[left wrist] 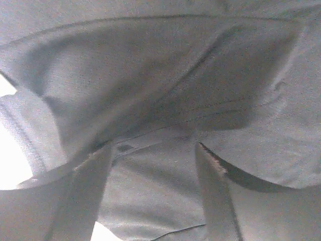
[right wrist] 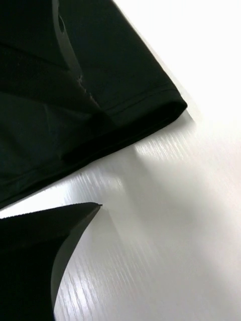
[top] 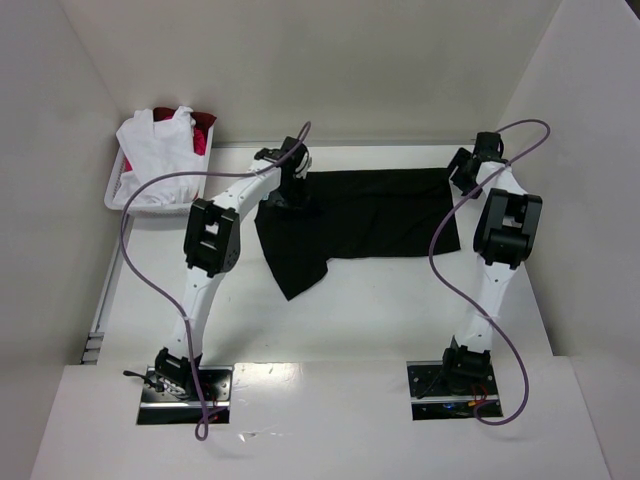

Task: Fold and stack the t-shirts
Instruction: Fold the flattened tshirt in 1/3 of the way, then grap the side of the flattened tshirt closest away from the robot with both arms

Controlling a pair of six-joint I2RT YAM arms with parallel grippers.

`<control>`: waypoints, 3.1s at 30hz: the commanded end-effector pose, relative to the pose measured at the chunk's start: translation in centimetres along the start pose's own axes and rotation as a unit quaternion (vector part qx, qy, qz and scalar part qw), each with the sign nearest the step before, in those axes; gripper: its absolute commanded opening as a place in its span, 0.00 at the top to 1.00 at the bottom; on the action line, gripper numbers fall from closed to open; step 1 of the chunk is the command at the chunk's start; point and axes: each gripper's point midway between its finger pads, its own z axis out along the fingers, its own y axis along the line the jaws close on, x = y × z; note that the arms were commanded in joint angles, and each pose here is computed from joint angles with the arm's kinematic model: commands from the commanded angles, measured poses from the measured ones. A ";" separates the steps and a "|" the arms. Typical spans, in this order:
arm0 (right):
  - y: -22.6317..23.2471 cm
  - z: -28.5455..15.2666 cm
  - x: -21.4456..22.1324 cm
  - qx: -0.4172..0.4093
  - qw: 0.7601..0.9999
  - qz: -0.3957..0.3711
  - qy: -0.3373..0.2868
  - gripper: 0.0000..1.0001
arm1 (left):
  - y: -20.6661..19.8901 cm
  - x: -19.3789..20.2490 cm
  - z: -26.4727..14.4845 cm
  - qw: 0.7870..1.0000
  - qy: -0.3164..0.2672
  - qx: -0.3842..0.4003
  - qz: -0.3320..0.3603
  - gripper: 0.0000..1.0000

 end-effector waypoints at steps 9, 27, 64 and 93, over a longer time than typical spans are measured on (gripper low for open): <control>5.2 -7.7 -6.7 -0.101 0.991 -0.011 -0.083 0.12 | 5.0 -10.8 -6.3 0.982 -0.156 0.009 -0.105 0.16; 6.4 -10.3 -6.8 -0.098 0.989 -0.035 -0.103 0.10 | 4.9 -11.2 0.1 0.977 -0.130 0.080 -0.152 0.60; 6.4 -14.1 -4.8 -0.106 0.988 -0.043 -0.102 0.06 | 13.1 -10.2 -5.4 0.981 -0.128 -0.016 -0.146 0.19; 3.5 -24.5 4.5 -0.118 0.986 -0.009 -0.115 0.00 | 2.0 8.6 -35.4 0.886 -0.424 0.112 -0.153 0.01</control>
